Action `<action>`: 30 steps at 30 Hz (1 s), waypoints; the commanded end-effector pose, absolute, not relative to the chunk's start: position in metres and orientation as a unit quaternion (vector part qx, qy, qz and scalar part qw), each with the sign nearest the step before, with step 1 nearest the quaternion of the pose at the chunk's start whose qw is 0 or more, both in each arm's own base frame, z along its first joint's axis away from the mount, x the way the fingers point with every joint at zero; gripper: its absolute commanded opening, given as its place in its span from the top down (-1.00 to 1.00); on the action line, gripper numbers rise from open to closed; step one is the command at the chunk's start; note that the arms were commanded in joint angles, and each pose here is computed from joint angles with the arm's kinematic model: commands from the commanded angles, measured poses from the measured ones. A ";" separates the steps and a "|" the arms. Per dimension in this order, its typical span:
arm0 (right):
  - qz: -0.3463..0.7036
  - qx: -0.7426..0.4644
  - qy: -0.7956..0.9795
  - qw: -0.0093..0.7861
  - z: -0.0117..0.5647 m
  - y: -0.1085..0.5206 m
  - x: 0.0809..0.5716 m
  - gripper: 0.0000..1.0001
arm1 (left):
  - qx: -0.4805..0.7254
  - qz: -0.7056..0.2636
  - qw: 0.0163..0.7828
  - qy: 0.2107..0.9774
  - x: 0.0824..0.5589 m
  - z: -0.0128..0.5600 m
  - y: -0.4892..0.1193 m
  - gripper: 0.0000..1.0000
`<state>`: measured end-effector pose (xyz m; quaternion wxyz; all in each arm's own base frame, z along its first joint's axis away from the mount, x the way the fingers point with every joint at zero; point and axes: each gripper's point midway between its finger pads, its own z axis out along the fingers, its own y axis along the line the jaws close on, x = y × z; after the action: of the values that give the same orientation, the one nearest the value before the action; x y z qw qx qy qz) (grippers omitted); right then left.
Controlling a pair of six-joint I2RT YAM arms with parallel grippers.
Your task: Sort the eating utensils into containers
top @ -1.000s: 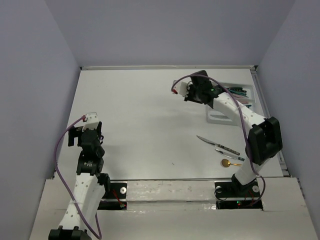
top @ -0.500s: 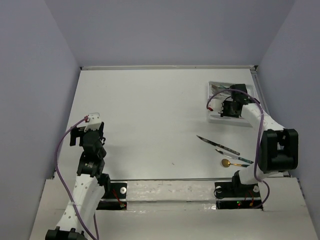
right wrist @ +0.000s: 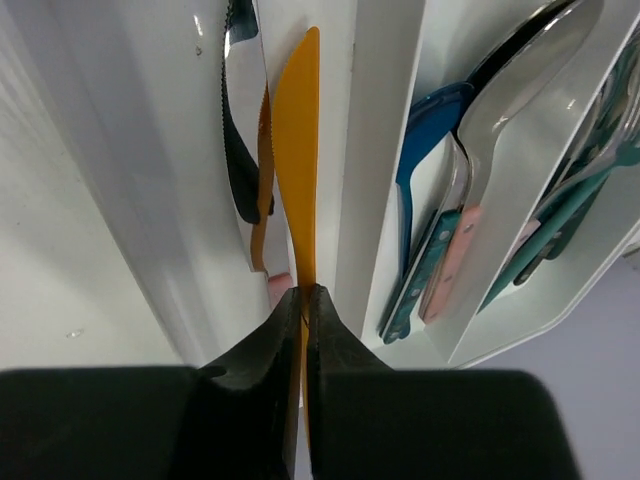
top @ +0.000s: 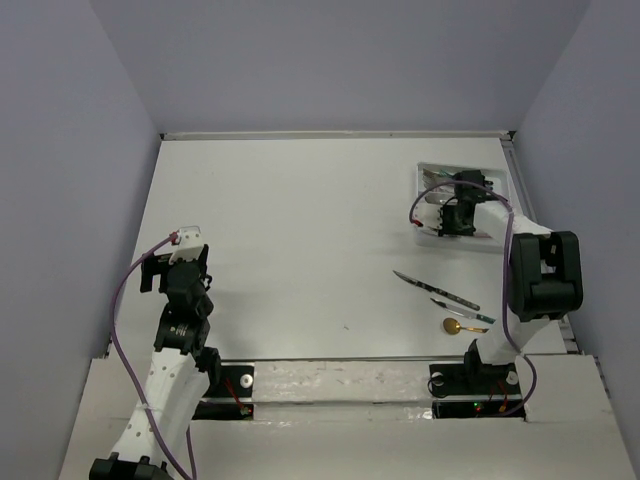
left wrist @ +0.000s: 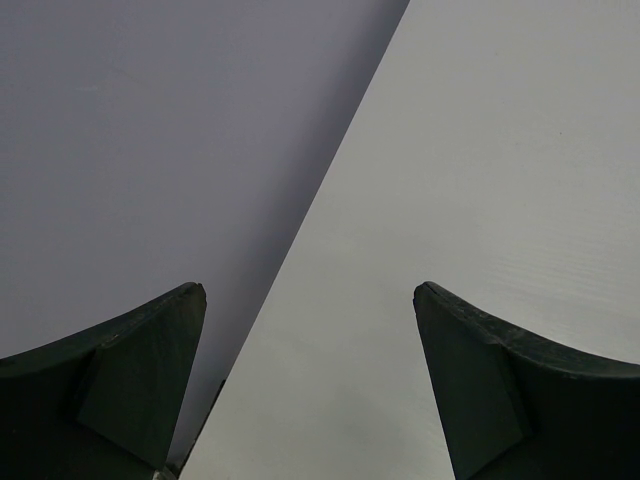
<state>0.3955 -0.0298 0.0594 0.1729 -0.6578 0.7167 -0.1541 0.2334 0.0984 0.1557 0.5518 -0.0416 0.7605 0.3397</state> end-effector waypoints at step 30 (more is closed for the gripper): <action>-0.044 -0.365 0.913 0.177 0.089 0.072 0.282 -0.25 | -0.059 0.350 0.563 0.746 0.234 0.163 0.102 -0.98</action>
<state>0.3259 0.1313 0.1597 0.3630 -0.3995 0.8400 0.0553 0.2326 0.0999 0.1561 0.5502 -0.0443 0.7596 0.3440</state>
